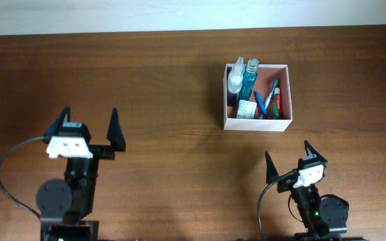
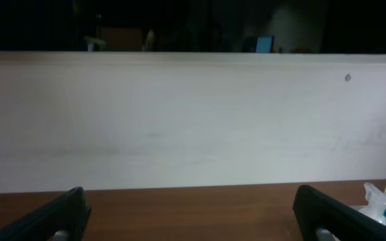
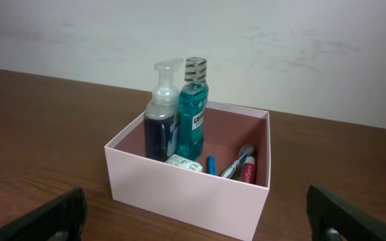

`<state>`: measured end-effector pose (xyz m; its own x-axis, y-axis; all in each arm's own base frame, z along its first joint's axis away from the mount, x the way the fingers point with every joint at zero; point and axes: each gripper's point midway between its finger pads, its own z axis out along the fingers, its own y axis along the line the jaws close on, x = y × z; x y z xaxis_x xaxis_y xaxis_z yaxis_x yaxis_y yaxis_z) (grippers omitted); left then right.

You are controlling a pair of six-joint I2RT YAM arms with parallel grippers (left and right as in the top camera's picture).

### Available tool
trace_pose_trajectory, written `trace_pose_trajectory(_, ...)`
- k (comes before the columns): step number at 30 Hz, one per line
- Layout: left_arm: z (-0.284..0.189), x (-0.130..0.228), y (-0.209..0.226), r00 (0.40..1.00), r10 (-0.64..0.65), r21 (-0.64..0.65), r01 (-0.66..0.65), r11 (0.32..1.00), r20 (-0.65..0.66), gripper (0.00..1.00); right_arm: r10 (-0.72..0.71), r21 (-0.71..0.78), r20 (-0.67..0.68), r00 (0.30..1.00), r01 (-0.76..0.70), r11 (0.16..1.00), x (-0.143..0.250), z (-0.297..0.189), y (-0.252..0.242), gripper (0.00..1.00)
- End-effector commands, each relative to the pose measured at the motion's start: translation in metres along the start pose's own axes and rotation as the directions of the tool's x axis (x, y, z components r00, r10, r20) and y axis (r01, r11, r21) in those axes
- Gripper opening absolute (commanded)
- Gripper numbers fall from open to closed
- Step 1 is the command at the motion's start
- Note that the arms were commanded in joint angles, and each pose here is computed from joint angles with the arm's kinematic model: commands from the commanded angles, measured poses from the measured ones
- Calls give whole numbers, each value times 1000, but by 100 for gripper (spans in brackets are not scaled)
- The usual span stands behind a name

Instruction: Pack container

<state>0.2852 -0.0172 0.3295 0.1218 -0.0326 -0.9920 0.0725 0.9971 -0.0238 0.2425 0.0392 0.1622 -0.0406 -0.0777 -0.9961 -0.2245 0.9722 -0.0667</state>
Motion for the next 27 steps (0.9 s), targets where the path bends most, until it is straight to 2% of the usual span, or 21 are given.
trace_pose_trajectory(1, -8, 4, 0, 1000, -13, 2, 13, 1000, 25, 100, 6, -2, -9, 1000, -6, 1000, 3, 0, 1, 99)
trace_pose_trajectory(18, -49, 9, 8, 969, -7, -40, 18, 999, 248, 99, 6, -2, -9, 1000, -6, 1000, 3, 0, 1, 99)
trace_pose_trajectory(27, -60, 16, 13, 957, -7, -63, 26, 998, 289, 99, 6, -2, -9, 1000, -6, 1000, 3, 0, 1, 99)
